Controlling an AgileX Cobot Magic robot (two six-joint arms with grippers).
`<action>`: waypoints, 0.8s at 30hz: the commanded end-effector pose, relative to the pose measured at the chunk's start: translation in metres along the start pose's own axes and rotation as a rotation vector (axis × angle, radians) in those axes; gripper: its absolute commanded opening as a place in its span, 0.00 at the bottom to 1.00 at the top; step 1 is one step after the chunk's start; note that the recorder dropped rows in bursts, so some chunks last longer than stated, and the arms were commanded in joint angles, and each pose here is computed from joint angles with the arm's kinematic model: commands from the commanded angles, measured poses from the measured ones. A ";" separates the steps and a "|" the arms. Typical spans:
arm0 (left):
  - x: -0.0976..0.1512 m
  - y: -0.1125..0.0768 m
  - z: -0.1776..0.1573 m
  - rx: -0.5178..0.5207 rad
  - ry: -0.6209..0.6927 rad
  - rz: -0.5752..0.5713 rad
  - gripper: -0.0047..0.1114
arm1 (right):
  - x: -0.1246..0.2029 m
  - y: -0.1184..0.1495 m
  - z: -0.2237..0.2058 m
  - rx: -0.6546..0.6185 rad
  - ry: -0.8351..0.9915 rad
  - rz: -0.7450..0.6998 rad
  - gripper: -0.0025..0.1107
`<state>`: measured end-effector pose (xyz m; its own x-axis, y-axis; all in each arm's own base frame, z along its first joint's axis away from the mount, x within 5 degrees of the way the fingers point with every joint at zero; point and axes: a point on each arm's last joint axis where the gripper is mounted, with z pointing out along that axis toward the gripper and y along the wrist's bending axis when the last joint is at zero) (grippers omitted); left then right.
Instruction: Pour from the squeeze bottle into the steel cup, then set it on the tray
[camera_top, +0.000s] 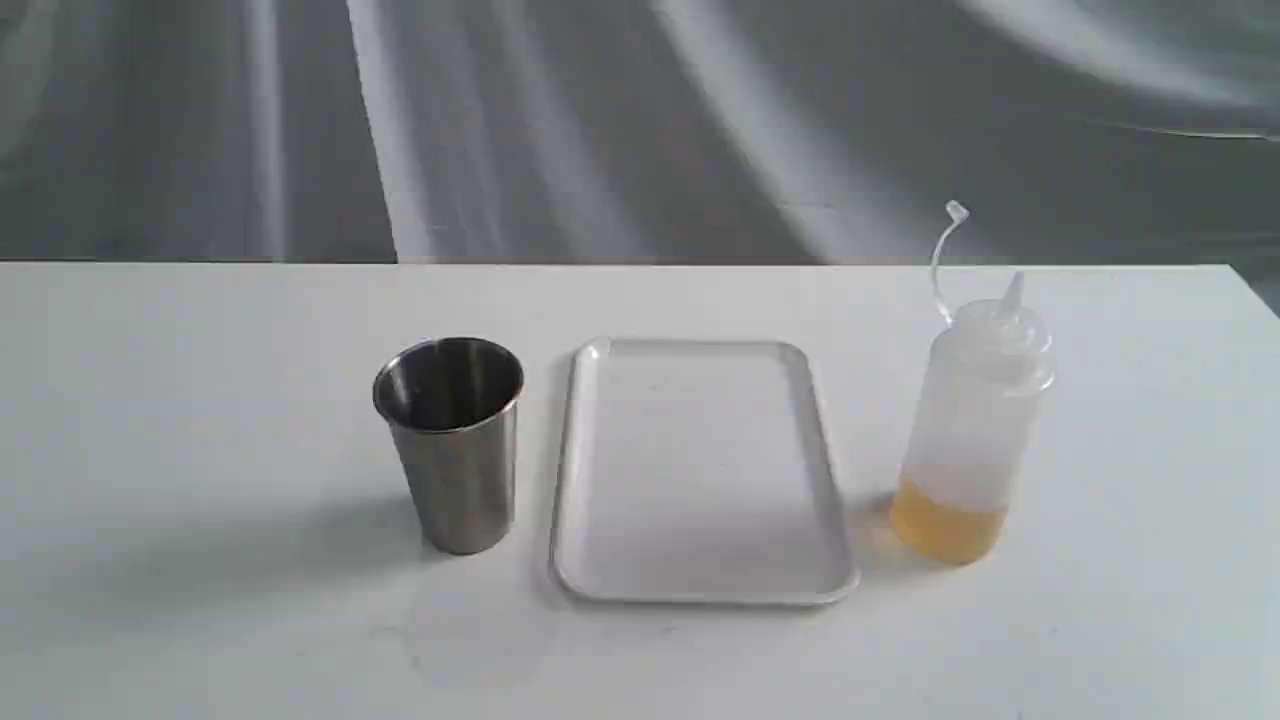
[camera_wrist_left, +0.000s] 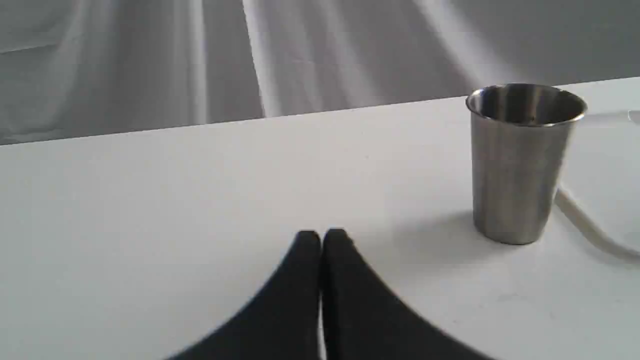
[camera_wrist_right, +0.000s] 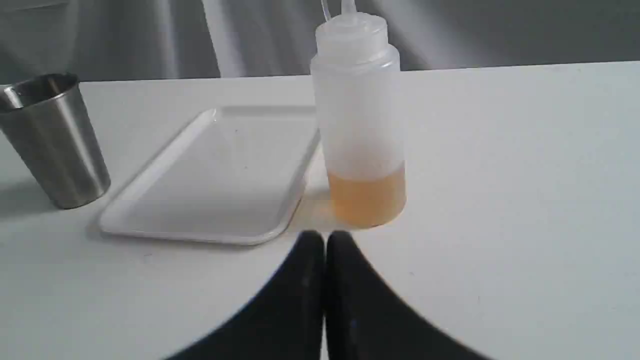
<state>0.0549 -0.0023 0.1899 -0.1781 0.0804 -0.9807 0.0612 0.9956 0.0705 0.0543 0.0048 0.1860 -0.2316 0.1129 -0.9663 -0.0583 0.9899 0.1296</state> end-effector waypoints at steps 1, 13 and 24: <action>0.001 0.000 0.000 0.006 -0.005 -0.004 0.04 | 0.000 -0.001 0.000 0.007 -0.008 0.001 0.02; 0.001 0.000 0.000 0.006 -0.005 -0.001 0.04 | -0.010 0.001 -0.009 0.015 0.071 0.027 0.02; 0.001 0.000 0.000 0.006 -0.005 -0.007 0.04 | -0.082 0.008 -0.025 0.036 -0.019 -0.025 0.02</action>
<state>0.0549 -0.0023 0.1899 -0.1781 0.0804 -0.9807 0.0612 0.9956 0.0705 0.0457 0.0020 0.2635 -0.2035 0.0983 -0.9741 -0.0430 0.9931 0.1092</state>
